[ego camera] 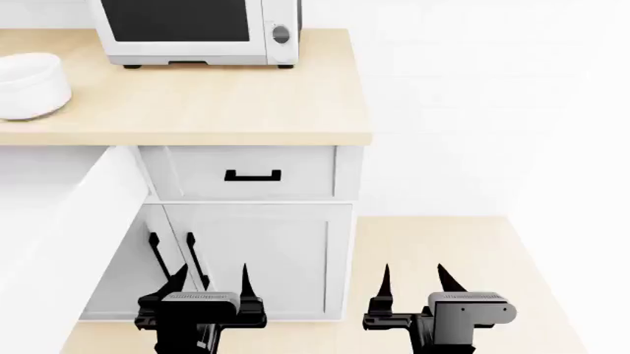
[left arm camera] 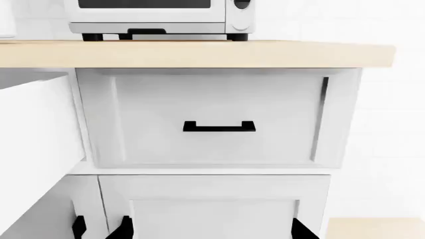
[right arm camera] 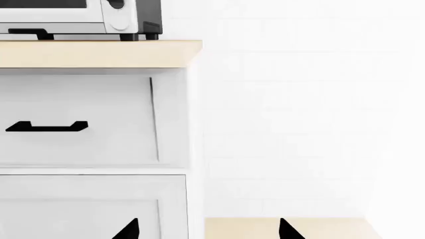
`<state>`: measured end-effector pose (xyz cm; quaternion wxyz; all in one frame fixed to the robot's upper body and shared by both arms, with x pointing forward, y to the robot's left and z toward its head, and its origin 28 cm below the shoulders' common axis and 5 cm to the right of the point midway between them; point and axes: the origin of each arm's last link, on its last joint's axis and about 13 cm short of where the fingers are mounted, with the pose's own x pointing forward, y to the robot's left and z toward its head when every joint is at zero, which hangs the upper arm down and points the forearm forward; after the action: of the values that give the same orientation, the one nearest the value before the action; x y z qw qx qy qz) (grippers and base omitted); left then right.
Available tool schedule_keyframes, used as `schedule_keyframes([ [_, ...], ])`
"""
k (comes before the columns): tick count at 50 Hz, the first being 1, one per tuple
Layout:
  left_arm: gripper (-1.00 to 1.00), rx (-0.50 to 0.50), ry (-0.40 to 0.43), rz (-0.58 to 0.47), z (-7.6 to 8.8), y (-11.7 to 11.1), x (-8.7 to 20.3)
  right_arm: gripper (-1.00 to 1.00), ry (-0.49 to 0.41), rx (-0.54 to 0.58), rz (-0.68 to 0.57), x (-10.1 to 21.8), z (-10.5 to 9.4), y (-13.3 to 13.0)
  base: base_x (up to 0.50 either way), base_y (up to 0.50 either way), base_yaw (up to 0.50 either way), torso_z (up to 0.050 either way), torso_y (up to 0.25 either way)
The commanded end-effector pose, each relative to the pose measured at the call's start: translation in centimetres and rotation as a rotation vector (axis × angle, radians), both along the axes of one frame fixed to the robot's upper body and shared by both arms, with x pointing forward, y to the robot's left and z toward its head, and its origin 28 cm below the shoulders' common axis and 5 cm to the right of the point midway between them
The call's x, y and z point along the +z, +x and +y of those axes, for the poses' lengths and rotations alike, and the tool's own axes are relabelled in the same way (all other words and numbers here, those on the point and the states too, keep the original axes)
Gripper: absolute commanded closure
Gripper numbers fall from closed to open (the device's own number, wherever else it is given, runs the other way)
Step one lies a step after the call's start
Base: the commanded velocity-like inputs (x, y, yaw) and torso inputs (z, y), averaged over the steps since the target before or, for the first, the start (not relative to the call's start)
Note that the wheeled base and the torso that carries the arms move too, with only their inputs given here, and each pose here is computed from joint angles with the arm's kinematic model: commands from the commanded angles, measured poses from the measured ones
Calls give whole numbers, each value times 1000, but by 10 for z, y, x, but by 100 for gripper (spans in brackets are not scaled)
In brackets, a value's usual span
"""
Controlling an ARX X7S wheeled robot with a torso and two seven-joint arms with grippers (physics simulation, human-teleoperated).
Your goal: Place the bar in the bowl and close the drawer.
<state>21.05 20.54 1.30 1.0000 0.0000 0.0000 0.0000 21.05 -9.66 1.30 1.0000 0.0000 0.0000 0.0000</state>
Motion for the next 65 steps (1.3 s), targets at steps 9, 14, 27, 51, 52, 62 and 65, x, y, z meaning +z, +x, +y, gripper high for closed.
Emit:
schedule_keyframes([
  [9, -100, -34, 26, -15, -2, 3, 18, -100, -40, -15, -36, 18, -2, 1, 0, 0, 0, 0, 0],
  [14, -100, -45, 48, -27, -2, 5, 32, -100, -67, 0, -72, 36, -3, 5, 0, 0, 0, 0, 0],
  [27, -100, -68, 93, -135, 0, 20, 91, -100, -128, 18, -136, 82, -6, 21, 0, 0, 0, 2, 0],
  [51, -100, -39, 123, -187, 13, 59, 159, -100, -161, 33, -161, 147, -10, 52, 0, 0, 0, 50, 31],
  [52, -100, -38, 119, -186, 14, 60, 160, -100, -161, 32, -160, 150, -10, 53, 0, 0, 0, 50, 31],
  [62, -100, -10, 89, -206, 21, 62, 176, -100, -183, -1, -200, 178, -10, 60, 0, 0, 0, 50, 30],
  [65, -100, -4, 87, -210, 24, 61, 179, -100, -179, 8, -204, 182, -11, 58, 0, 0, 0, 50, 31],
])
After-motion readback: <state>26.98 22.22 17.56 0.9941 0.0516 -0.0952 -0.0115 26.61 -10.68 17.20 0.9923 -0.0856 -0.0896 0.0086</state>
